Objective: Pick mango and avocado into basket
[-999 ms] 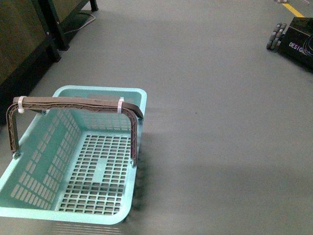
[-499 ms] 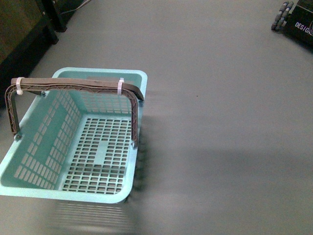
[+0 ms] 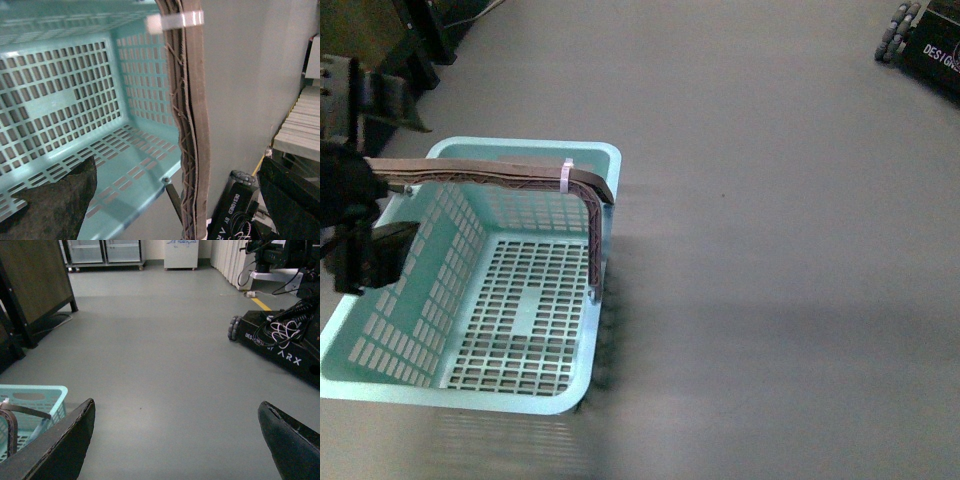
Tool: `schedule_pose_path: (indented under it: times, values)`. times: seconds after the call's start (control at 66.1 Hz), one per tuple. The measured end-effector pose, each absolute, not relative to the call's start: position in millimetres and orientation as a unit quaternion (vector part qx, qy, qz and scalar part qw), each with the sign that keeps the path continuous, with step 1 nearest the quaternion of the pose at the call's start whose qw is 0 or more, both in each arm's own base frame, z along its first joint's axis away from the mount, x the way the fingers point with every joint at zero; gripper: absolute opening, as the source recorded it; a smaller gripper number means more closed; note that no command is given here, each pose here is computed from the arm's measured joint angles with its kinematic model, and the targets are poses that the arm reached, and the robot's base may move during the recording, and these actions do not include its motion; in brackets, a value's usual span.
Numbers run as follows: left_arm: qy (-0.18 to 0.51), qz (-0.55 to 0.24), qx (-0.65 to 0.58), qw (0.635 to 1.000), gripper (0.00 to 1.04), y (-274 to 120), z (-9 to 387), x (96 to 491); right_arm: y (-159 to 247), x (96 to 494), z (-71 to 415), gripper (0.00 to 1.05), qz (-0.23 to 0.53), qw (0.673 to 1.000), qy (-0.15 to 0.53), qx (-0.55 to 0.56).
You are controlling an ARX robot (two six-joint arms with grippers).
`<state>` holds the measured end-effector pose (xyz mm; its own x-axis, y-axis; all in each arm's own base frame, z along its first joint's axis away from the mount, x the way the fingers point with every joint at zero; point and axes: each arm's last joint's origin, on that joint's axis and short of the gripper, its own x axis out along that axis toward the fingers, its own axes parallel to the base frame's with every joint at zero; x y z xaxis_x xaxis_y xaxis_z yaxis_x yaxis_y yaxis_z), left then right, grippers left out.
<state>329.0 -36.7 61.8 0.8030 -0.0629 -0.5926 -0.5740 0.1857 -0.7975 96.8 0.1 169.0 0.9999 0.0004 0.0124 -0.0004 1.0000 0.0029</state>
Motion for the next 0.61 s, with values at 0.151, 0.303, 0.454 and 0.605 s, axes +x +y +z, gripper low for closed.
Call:
schedule_pose_path:
  times: [0.151,0.303,0.454,0.605]
  values:
    - [0.266,0.163,-0.615,0.725,0.96,-58.8,49.7,366.4,0.1,96.9,169.0,0.96,0.000,1.000,-0.006,0.001]
    - [0.262,0.159,-0.616,0.726,0.96,-72.3,37.7,397.4,0.1,96.9,169.0,0.96,0.000,1.000,-0.006,0.001]
    - [0.254,0.163,-0.613,0.730,0.95,-73.1,34.1,415.4,0.1,96.8,169.0,0.96,0.000,1.000,-0.006,0.001]
    - [0.265,0.174,-0.606,0.730,0.65,-73.6,25.9,418.8,0.1,96.9,169.0,0.96,0.000,1.000,-0.006,0.001]
